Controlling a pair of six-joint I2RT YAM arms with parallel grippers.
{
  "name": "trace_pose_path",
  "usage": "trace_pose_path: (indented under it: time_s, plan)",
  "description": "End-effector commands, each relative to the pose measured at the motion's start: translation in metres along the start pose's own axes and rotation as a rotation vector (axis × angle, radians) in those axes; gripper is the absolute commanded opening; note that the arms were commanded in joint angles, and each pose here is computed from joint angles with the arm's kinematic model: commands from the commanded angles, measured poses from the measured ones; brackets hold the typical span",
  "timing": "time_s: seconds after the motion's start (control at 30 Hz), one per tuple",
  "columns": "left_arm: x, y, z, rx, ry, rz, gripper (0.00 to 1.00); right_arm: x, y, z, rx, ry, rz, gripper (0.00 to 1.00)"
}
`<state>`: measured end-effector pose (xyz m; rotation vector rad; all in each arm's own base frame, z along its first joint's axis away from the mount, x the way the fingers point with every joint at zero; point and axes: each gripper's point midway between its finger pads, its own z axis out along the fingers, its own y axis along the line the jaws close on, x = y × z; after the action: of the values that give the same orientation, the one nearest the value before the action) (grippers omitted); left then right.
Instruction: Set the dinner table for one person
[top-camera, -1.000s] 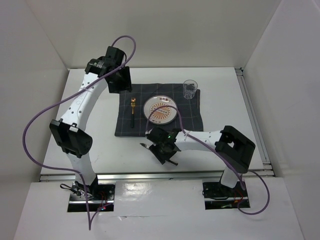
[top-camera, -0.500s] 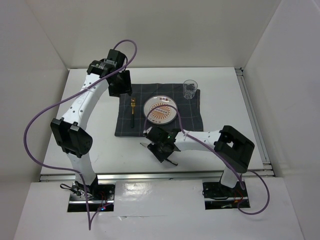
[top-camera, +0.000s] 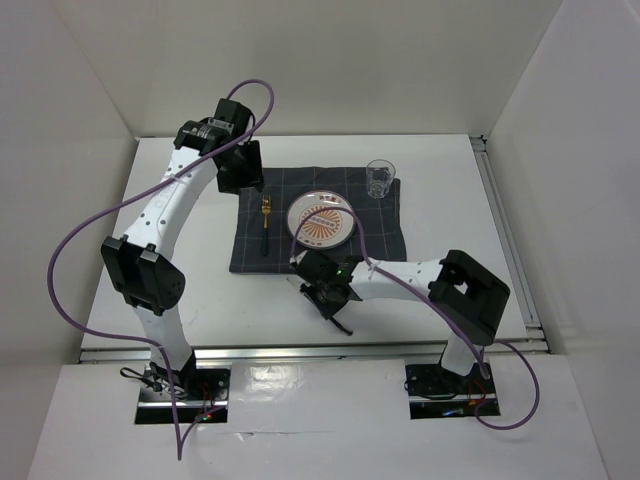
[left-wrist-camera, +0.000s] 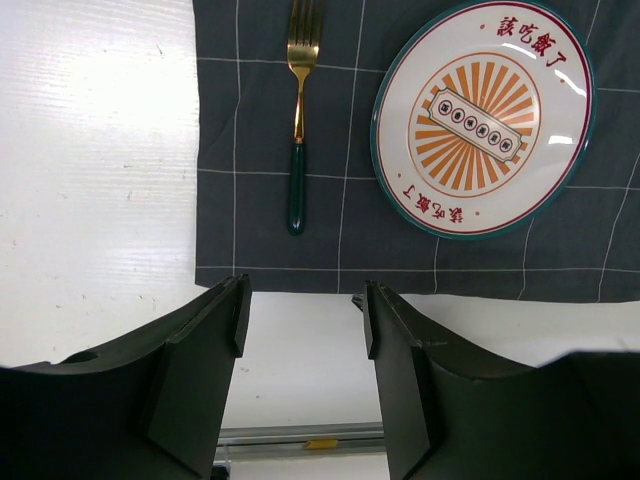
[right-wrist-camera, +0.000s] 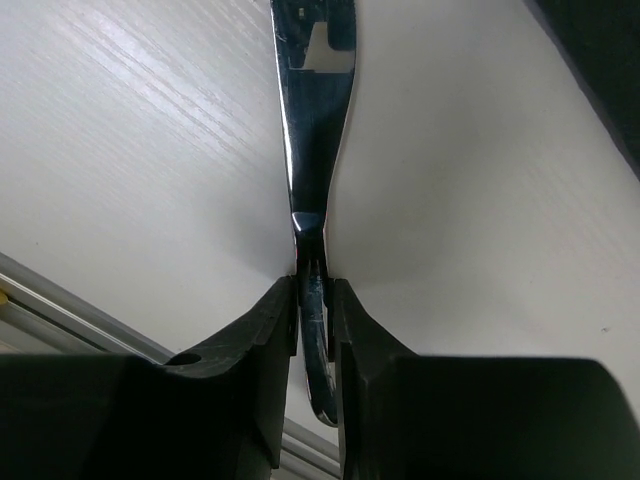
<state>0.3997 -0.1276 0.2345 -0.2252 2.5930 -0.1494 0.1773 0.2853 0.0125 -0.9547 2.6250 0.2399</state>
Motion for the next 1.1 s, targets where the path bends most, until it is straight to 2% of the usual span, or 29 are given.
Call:
trace_pose_path:
  time_s: [0.0, 0.2, 0.43, 0.57, 0.9, 1.07]
  plan:
    - [-0.005, 0.000, -0.012, 0.003, -0.034, -0.007, 0.66, -0.001, -0.005, -0.005, 0.010, -0.002, -0.038, 0.13]
    - [-0.010, 0.000, -0.012, -0.002, -0.048, -0.009, 0.66, -0.030, 0.007, -0.034, -0.043, -0.099, -0.110, 0.10]
    - [-0.011, 0.005, -0.008, -0.019, -0.045, -0.016, 0.66, -0.035, 0.006, -0.052, -0.045, -0.081, -0.176, 0.09]
    - [-0.014, 0.008, -0.006, -0.024, -0.046, -0.023, 0.66, -0.047, 0.006, -0.059, -0.018, -0.128, -0.180, 0.09]
    - [-0.025, 0.017, -0.012, -0.008, -0.059, -0.050, 0.66, -0.124, -0.047, -0.083, -0.066, -0.267, 0.155, 0.07]
    - [-0.030, 0.017, -0.014, 0.013, -0.070, -0.050, 0.66, -0.131, -0.093, -0.088, -0.059, -0.258, 0.340, 0.07]
